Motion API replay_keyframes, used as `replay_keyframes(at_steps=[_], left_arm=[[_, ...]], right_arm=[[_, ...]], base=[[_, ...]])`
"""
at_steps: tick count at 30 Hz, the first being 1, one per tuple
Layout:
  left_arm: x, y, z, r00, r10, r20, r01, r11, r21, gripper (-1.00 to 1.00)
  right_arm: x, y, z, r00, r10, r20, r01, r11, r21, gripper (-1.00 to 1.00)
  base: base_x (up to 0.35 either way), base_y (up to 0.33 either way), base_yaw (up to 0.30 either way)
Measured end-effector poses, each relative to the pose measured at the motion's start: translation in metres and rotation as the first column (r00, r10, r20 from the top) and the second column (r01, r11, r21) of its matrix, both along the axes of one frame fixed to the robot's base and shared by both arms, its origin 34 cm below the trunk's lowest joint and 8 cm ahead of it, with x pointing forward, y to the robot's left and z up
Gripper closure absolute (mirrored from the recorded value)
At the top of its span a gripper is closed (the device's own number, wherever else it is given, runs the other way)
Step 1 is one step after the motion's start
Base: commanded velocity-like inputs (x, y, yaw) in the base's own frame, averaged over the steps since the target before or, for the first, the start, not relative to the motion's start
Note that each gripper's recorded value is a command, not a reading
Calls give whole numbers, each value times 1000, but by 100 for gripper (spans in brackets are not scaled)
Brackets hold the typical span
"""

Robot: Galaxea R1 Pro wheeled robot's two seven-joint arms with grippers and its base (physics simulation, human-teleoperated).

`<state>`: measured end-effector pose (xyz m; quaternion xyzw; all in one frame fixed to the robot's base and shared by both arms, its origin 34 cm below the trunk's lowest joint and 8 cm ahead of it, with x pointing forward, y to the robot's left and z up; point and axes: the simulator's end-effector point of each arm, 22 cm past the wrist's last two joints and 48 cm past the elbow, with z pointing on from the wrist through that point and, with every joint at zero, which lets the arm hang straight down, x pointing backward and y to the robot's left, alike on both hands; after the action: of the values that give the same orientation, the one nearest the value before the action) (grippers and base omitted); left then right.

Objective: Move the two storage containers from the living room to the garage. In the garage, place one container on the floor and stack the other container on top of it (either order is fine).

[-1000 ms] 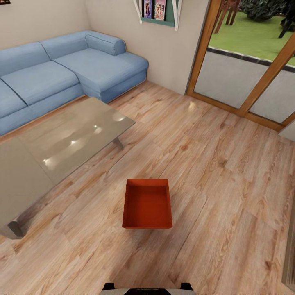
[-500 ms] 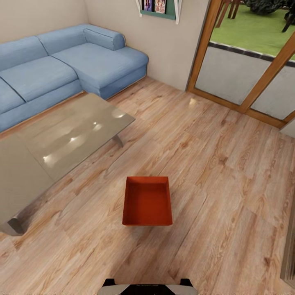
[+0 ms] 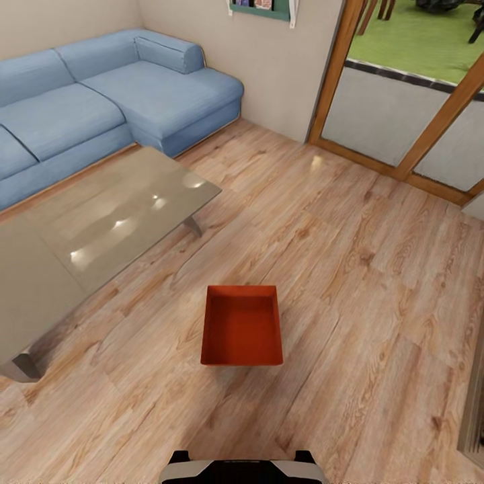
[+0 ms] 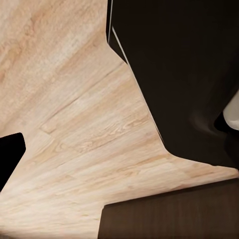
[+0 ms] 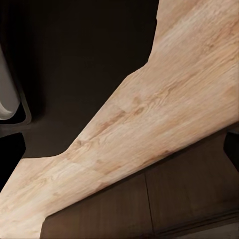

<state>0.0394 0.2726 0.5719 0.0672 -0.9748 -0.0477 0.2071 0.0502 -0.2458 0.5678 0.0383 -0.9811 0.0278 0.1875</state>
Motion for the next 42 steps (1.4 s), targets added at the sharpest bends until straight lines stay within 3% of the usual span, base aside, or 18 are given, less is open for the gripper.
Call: replay_keyframes(at_steps=[42], left_arm=[[-10,0,2,1000,-1,-24,1,1000,-1,-100]], right_arm=[[-8,4,1,1000,-5,-17,5,1000,13,-100]], base=[[0,0,0]])
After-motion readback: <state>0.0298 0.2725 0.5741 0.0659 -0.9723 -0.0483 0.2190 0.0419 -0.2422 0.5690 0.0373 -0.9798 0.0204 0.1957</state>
